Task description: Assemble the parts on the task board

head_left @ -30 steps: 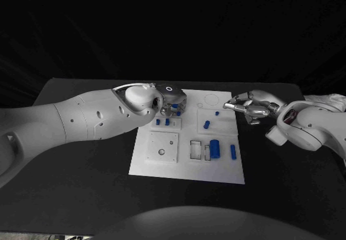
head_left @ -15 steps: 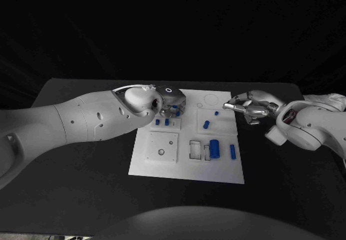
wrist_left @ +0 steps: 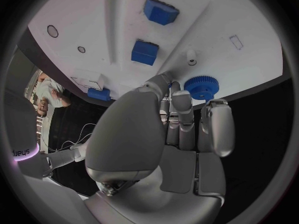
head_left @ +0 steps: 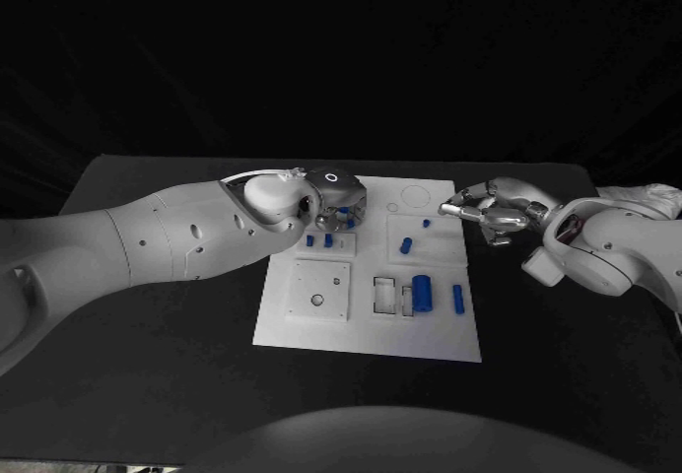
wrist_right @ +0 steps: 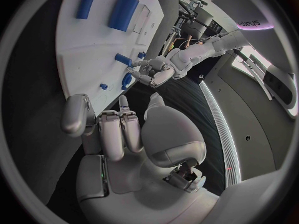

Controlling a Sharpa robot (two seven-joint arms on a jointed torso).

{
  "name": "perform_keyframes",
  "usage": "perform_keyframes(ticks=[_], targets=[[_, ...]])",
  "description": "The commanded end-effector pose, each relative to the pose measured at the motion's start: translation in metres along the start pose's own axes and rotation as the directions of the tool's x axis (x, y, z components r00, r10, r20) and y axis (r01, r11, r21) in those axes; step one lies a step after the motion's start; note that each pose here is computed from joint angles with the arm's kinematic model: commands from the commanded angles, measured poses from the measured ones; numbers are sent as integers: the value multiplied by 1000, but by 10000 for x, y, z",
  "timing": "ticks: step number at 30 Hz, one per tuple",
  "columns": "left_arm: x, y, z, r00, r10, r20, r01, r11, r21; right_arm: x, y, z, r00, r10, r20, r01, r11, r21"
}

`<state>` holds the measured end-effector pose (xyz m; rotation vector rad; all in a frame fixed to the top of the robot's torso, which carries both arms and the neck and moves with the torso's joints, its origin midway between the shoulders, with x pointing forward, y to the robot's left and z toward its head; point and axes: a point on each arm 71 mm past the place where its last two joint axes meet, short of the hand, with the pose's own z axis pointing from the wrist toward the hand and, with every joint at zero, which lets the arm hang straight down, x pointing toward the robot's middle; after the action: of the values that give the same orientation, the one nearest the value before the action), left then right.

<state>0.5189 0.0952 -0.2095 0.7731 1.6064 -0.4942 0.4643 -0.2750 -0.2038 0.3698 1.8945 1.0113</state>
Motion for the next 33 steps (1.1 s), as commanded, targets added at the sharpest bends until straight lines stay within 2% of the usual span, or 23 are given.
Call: perform_keyframes(ticks=[1, 7, 9, 14, 20, 26, 33], targets=[[-48, -20, -3, 998, 6, 70, -7, 1000, 18, 13, 2, 3, 1000, -5, -15, 5, 1000, -2], [-76, 3, -37, 995, 2, 101, -4, 1000, 13, 13, 2, 6, 1000, -5, -15, 5, 1000, -2], [-95, 32, -77, 995, -1, 102, 0, 1000, 7, 13, 1, 6, 1000, -5, -16, 5, 1000, -1], [-157, 118, -196, 997, -3, 75, 3, 1000, -3, 12, -2, -2, 1000, -4, -16, 4, 1000, 2], [-236, 288, -423, 999, -10, 34, 11, 1000, -23, 6, -13, -18, 1000, -3, -17, 3, 1000, 6], [-190, 409, -545, 998, -56, -1, 56, 997, -49, 4, -17, -25, 1000, -3, -18, 3, 1000, 6], [-135, 481, -580, 996, -90, -27, 88, 993, -80, 9, -25, -19, 1000, -2, -23, 2, 1000, 9]])
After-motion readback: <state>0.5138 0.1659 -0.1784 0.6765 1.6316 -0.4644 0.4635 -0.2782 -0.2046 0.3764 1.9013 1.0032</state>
